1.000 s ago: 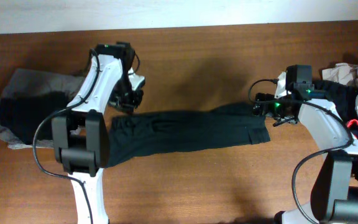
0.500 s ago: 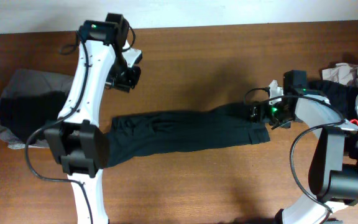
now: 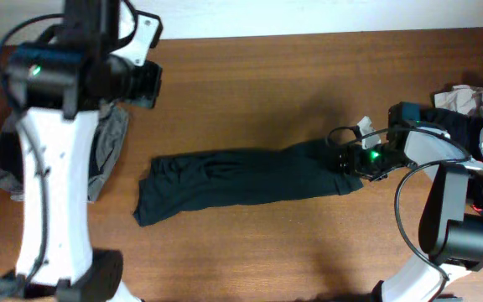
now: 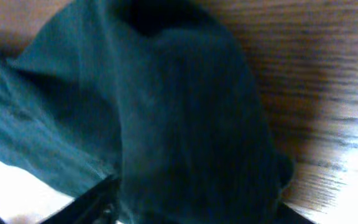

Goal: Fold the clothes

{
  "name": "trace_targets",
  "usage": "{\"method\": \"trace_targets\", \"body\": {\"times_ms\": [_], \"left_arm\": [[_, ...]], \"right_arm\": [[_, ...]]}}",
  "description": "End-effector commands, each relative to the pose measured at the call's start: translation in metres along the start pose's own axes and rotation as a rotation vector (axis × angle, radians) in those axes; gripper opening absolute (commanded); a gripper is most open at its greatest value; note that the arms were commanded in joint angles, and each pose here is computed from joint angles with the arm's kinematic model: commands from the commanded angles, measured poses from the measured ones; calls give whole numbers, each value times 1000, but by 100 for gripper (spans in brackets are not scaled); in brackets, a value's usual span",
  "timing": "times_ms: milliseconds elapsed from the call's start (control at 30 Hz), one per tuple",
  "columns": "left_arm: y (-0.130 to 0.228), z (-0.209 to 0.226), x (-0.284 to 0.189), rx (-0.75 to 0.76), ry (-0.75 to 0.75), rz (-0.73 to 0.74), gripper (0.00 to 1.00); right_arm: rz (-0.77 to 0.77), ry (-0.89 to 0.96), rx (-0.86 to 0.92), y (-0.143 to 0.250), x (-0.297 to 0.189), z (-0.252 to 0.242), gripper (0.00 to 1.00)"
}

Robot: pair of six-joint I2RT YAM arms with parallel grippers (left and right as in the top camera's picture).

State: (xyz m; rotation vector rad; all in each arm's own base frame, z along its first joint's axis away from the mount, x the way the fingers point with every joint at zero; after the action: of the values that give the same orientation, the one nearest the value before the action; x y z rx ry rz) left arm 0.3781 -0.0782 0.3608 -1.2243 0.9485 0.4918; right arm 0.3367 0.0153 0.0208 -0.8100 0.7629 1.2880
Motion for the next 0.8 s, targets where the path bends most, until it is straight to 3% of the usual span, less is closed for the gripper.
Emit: {"method": "trace_targets", "body": {"times_ms": [0,167,300,500,767], "left_arm": [[3,-2,-21,-1,-10,-32,10],[7,-3,-32,0,-12,-44,10],[7,-3,-38,1,-15,-58,11],[9,0,-40,0,-41,-54,11],[9,0,-40,0,-41,-54,11]], "right_arm": [[29,-22,38,7,10,-1,50],[15,-29,37,4,10,0,31],[-5,-67,36,-2,6,8,4],[-47,-69,79,-19,-30,27,4],[-102,242,216,-28,-122,-5,4]]}}
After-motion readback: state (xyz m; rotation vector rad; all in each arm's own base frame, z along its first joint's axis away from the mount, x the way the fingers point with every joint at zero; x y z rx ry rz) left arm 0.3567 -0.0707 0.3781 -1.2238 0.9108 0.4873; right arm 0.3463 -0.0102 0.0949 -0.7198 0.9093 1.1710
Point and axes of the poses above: each gripper's point midway between its finger pads, its own x axis out along the fingers, its own z axis along the line the jaws close on, y = z × x, the point moved 1 cm from there along -x, back along the fingers, and after that the axes turned 1 degree about x, right-handed, at the moved point
